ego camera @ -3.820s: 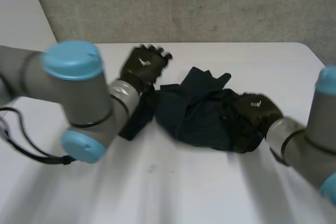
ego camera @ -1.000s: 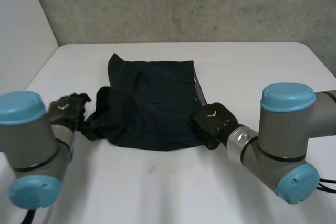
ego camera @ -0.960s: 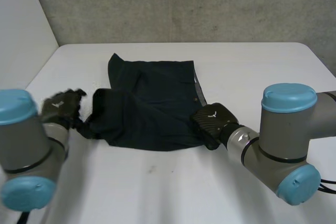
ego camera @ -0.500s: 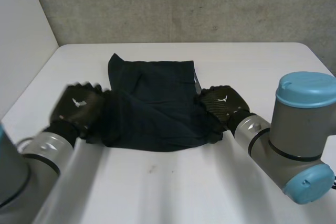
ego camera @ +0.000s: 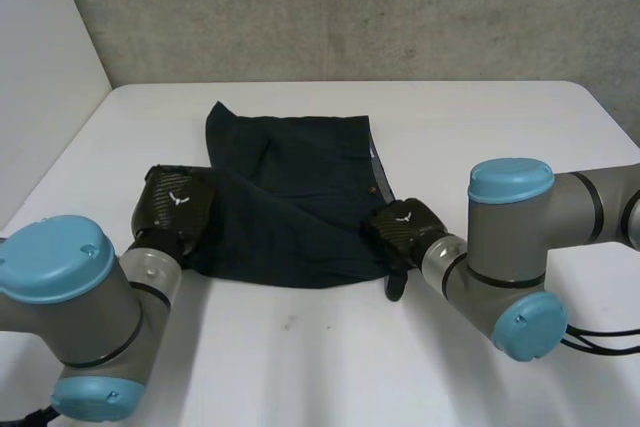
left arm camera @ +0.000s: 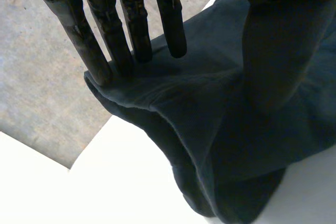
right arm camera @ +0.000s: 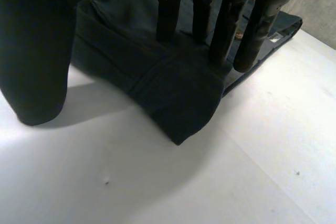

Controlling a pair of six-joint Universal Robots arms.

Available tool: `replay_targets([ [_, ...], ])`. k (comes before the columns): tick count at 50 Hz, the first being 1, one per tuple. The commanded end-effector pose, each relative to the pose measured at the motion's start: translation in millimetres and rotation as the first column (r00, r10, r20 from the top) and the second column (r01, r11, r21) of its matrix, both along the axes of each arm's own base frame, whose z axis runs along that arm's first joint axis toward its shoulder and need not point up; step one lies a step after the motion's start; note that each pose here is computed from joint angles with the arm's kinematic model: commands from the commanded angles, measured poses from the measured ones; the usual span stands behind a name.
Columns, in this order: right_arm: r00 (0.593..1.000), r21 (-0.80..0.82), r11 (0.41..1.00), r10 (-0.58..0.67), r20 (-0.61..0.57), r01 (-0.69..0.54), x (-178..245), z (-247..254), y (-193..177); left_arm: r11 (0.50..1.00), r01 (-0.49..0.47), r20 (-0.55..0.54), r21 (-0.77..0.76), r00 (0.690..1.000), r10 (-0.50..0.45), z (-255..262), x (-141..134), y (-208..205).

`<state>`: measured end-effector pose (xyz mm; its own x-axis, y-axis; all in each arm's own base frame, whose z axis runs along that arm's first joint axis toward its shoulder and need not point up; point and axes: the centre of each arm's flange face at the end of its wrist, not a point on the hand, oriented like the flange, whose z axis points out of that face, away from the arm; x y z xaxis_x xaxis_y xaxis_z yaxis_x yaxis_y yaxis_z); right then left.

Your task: Fold the shorts.

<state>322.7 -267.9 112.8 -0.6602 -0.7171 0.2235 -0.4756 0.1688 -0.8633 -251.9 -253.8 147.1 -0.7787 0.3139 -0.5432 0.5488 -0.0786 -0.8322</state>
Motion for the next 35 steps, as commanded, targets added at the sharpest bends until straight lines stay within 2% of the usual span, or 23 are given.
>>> replay_targets([
  [1, 1.000, -0.032, 0.999, -0.001, 0.020, 0.002, 4, 2, -7, 0.999, 0.011, 0.126, -0.030, 0.992, -0.007, -12, 0, -9],
  [8, 0.998, -0.100, 0.995, -0.007, 0.060, 0.013, 7, 25, -15, 0.998, -0.014, 0.168, -0.059, 0.986, 0.024, -6, 10, -18],
  [16, 0.994, -0.185, 0.983, 0.003, 0.106, 0.017, 5, 73, -12, 0.978, -0.013, 0.066, -0.208, 0.997, 0.027, 60, 14, -6],
  [19, 0.994, -0.189, 0.982, 0.004, 0.108, 0.016, 1, 85, -10, 0.976, -0.013, 0.026, -0.218, 1.000, 0.019, 75, 17, 2],
  [23, 1.000, -0.159, 0.987, 0.024, 0.016, -0.021, -7, 92, 4, 0.989, -0.016, -0.041, -0.150, 0.999, 0.010, 85, 25, 21],
  [24, 0.997, -0.136, 0.989, 0.047, -0.060, -0.055, -12, 90, 12, 0.996, -0.017, -0.053, -0.092, 0.999, 0.012, 83, 28, 30],
  [27, 0.978, -0.080, 0.990, 0.099, -0.182, -0.115, -20, 82, 26, 1.000, -0.012, -0.046, 0.024, 0.999, 0.013, 75, 34, 44],
  [28, 0.959, -0.049, 0.987, 0.136, -0.248, -0.153, -24, 80, 35, 0.994, -0.006, -0.031, 0.111, 0.999, 0.010, 69, 37, 56],
  [31, 0.930, -0.015, 0.981, 0.179, -0.322, -0.194, -32, 82, 48, 0.973, -0.013, 0.002, 0.229, 1.000, 0.013, 63, 43, 72],
  [32, 0.912, 0.005, 0.977, 0.200, -0.358, -0.212, -36, 85, 55, 0.953, -0.020, 0.031, 0.303, 0.999, 0.011, 58, 47, 82],
  [35, 0.880, 0.058, 0.969, 0.243, -0.408, -0.241, -43, 87, 69, 0.917, -0.028, 0.078, 0.397, 0.997, -0.004, 50, 52, 96],
])
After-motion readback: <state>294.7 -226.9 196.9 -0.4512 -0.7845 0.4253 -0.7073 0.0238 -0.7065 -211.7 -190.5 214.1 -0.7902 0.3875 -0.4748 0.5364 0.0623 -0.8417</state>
